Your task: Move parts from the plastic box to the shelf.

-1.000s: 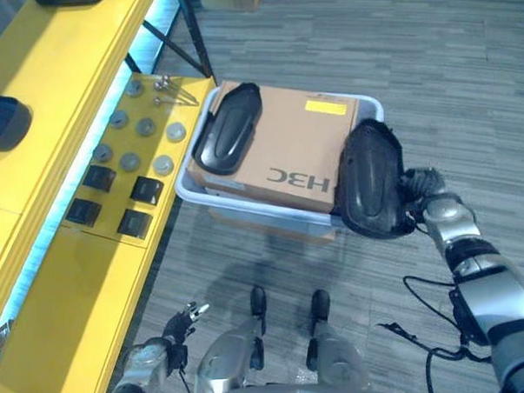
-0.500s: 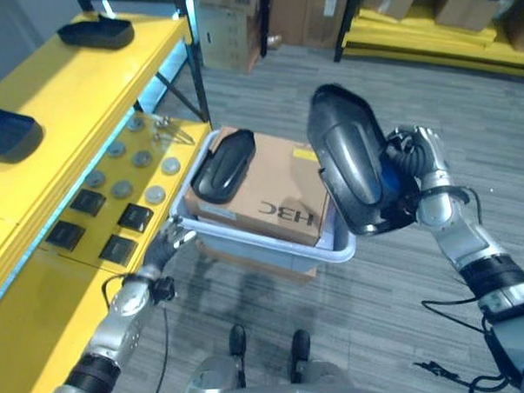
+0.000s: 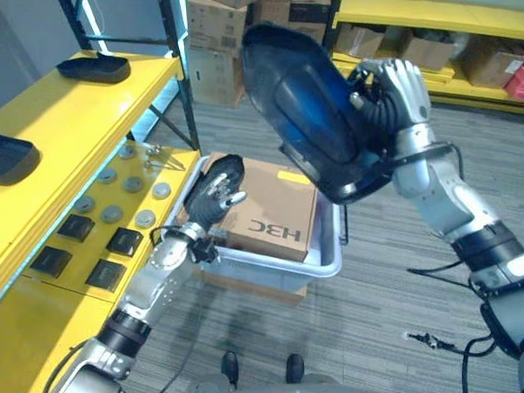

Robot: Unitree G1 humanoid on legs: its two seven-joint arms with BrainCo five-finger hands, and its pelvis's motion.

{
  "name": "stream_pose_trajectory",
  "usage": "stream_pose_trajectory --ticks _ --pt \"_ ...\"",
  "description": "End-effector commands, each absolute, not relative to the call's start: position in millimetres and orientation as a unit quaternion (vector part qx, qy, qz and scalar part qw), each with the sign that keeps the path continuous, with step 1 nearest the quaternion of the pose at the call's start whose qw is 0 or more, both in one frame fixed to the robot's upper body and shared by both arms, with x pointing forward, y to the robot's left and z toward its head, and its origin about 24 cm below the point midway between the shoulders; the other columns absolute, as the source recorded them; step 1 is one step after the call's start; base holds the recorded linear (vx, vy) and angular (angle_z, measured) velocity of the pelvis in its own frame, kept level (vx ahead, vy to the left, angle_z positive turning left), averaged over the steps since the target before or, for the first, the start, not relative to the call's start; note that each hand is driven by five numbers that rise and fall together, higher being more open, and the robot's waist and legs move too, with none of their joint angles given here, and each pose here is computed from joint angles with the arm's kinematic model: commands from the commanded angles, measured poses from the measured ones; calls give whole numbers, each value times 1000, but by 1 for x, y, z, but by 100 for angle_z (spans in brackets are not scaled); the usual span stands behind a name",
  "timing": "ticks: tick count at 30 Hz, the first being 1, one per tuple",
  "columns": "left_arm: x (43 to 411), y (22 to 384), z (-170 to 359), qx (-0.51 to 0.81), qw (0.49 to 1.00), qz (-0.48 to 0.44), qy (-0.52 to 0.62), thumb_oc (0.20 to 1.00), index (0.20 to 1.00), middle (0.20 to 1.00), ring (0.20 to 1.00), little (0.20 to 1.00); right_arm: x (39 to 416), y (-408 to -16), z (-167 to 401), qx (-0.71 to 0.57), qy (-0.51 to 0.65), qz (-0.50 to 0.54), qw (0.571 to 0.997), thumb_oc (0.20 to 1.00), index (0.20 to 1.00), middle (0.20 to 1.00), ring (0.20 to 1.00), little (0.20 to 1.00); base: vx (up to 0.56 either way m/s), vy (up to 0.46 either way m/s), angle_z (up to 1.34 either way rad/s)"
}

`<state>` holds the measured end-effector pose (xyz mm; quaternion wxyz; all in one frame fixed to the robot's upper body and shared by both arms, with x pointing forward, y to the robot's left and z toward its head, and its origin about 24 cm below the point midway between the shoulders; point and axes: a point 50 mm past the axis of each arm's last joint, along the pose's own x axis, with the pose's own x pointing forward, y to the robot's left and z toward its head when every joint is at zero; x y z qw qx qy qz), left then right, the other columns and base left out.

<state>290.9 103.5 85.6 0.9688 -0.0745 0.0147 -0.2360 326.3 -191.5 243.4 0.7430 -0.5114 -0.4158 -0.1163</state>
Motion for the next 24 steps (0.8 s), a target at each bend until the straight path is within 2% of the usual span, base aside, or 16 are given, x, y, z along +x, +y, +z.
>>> stream_pose_trajectory --ticks 1,16,21,24 --pt "305 89 109 -68 963 -261 -29 1000 1000 1000 1000 1000 321 -170 291 -470 -503 -129 713 200 200 200 200 200 0 0 0" --pt "305 68 123 -117 945 -305 -26 1000 1000 1000 1000 1000 330 -133 265 -450 -476 -24 755 200 200 200 200 200 -7 1 0" --pt "307 66 122 -124 949 -290 -21 1000 1000 1000 1000 1000 327 -119 262 -406 -474 25 781 200 200 200 200 200 -29 5 1" --pt "309 65 121 -131 951 -279 -21 1000 1000 1000 1000 1000 325 -109 259 -368 -448 75 811 200 200 200 200 200 0 0 0"
